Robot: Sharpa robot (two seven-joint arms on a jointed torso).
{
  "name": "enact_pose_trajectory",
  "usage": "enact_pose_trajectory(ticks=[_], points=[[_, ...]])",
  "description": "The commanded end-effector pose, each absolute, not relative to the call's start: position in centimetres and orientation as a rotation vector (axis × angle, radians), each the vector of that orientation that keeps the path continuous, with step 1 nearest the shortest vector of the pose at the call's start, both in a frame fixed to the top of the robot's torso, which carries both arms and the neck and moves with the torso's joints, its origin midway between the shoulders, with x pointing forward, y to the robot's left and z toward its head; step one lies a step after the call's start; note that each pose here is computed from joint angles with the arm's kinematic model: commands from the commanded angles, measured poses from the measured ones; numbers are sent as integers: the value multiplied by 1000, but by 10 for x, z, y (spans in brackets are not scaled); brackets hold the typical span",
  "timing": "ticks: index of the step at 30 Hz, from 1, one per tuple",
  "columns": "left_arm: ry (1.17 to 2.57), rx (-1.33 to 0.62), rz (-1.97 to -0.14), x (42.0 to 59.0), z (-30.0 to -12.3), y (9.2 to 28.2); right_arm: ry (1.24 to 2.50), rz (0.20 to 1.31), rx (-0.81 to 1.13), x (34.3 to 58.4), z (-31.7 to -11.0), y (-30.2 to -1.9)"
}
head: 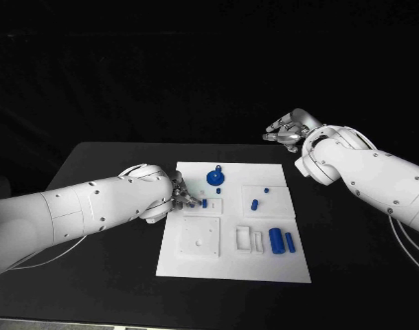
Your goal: Assemble the parts on the task board
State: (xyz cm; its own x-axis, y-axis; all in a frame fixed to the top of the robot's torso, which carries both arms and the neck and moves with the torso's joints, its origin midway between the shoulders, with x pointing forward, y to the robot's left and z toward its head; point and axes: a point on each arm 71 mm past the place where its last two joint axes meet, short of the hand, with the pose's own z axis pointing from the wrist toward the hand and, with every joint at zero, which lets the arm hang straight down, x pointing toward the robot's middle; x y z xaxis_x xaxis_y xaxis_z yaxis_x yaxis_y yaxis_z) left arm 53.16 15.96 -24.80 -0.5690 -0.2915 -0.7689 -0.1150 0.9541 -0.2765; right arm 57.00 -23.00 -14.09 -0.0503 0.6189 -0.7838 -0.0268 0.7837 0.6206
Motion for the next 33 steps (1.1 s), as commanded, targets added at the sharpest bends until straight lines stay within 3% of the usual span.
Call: enact_pose_trajectory(ticks=[1,24,33], points=[[2187,-284,-234,531,-249,161,1545,559,481,570,-141,-229],[2199,-331,-281,526,-244,167,1542,554,487,570,-142,-232],[2146,-400,-350,530,-229,178,1545,552,487,570,-143,-234]])
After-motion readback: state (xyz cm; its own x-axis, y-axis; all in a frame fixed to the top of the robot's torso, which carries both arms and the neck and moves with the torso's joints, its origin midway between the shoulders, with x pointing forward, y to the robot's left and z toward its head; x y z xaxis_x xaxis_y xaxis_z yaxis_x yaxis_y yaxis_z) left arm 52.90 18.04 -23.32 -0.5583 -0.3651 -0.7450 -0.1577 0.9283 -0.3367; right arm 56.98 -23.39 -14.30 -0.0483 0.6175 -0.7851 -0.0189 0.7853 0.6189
